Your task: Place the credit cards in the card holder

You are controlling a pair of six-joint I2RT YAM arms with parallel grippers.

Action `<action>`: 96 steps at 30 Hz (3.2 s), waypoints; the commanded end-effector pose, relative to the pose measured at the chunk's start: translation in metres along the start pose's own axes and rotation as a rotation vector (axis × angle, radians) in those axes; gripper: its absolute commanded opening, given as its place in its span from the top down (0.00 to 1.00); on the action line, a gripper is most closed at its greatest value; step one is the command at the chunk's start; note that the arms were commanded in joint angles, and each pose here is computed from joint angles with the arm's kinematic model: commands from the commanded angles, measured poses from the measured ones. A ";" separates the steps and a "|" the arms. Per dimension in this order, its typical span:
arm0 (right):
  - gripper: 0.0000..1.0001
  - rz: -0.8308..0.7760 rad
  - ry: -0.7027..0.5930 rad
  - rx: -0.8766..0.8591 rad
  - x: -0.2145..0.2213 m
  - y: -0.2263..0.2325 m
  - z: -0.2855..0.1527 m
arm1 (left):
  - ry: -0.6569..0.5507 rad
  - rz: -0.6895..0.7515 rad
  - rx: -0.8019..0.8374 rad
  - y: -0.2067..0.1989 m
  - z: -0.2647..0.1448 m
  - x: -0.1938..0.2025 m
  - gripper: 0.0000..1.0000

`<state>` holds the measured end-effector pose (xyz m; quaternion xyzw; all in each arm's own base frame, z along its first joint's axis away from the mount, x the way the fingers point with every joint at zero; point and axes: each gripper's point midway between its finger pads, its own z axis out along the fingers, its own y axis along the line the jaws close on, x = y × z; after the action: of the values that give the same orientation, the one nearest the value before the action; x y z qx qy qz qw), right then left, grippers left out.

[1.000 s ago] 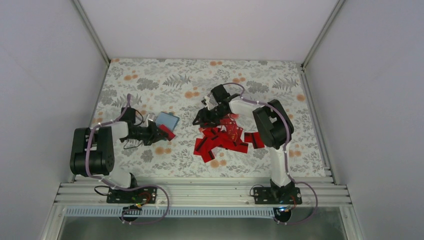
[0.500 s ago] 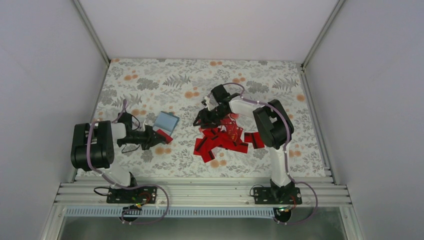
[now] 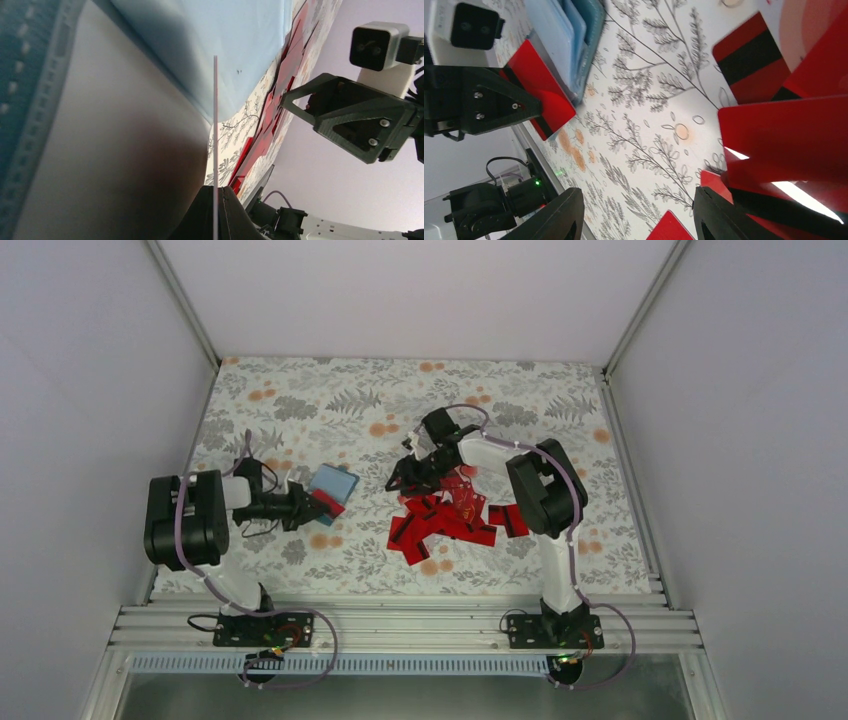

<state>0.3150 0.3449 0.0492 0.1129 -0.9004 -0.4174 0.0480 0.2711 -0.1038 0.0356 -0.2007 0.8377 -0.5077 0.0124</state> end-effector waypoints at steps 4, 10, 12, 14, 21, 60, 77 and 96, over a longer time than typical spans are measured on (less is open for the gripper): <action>0.44 -0.074 -0.018 -0.060 -0.020 0.026 -0.010 | -0.009 0.034 0.045 -0.006 -0.001 -0.013 0.98; 0.43 -0.136 -0.038 -0.127 -0.038 0.051 -0.012 | -0.046 0.036 0.032 -0.005 -0.006 -0.018 0.98; 0.43 -0.165 -0.048 -0.152 -0.048 0.065 -0.011 | -0.061 0.029 0.006 -0.003 -0.009 -0.017 0.98; 0.43 -0.183 -0.056 -0.172 -0.061 0.079 -0.007 | -0.080 0.026 -0.038 -0.001 -0.013 -0.015 0.98; 0.46 -0.268 -0.071 -0.147 -0.097 0.103 0.044 | -0.167 0.006 -0.194 0.008 -0.031 -0.008 0.98; 0.50 -0.110 -0.088 0.175 -0.021 0.014 0.038 | -0.194 0.394 -0.239 -0.039 -0.003 -0.043 0.98; 0.51 -0.073 -0.065 0.148 -0.008 0.000 0.046 | -0.103 0.436 -0.106 -0.033 0.022 -0.034 0.98; 0.51 -0.062 -0.053 0.126 -0.007 -0.001 0.052 | -0.034 0.414 -0.076 -0.025 0.034 -0.025 0.98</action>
<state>0.3205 0.3962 0.0375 0.1490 -0.9082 -0.3908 -0.0162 0.3094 -0.1303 0.0371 -0.0501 0.8818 -0.4527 0.1224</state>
